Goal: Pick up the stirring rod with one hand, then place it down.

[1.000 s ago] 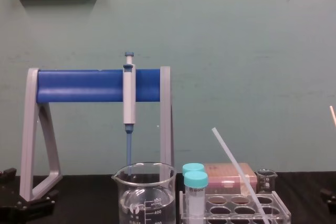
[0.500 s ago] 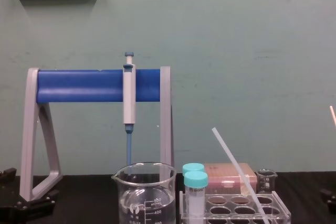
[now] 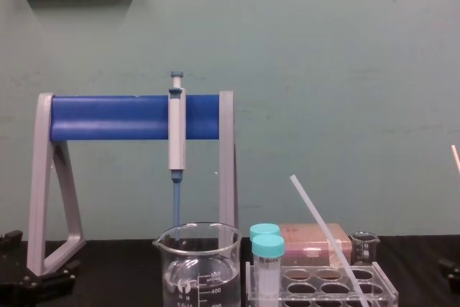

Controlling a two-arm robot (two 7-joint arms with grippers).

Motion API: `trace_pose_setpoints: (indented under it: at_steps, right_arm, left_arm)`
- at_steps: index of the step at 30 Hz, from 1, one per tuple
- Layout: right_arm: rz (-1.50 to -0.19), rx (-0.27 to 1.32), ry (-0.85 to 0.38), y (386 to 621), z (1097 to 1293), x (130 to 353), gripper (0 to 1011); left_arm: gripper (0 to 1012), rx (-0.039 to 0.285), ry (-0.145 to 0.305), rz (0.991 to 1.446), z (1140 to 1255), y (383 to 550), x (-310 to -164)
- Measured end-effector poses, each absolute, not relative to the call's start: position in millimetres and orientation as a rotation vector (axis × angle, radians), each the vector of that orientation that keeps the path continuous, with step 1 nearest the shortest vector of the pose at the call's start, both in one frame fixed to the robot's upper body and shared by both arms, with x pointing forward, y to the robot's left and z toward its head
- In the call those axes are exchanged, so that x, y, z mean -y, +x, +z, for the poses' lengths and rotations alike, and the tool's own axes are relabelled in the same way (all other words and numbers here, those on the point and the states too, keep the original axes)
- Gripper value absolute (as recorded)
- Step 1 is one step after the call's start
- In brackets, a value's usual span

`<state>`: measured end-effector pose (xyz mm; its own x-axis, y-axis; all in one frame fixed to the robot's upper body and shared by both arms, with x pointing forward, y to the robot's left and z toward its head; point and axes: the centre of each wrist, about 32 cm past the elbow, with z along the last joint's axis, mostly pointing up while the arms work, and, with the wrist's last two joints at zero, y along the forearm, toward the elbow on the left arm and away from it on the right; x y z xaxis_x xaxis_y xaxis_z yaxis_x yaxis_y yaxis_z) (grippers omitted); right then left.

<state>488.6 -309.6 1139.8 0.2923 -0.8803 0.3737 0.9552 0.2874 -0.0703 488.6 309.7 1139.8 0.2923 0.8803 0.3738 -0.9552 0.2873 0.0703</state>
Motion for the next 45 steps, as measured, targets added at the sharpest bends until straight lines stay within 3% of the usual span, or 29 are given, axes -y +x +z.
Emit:
trace_pose_setpoints:
  at_steps: [45]
  right_arm:
    - [-1.218, 0.3, -0.296, 492.6, 1143.4, 312.6, 1003]
  left_arm:
    - [1000, 0.285, 0.304, 1.248, 1139.8, 488.6, -309.7]
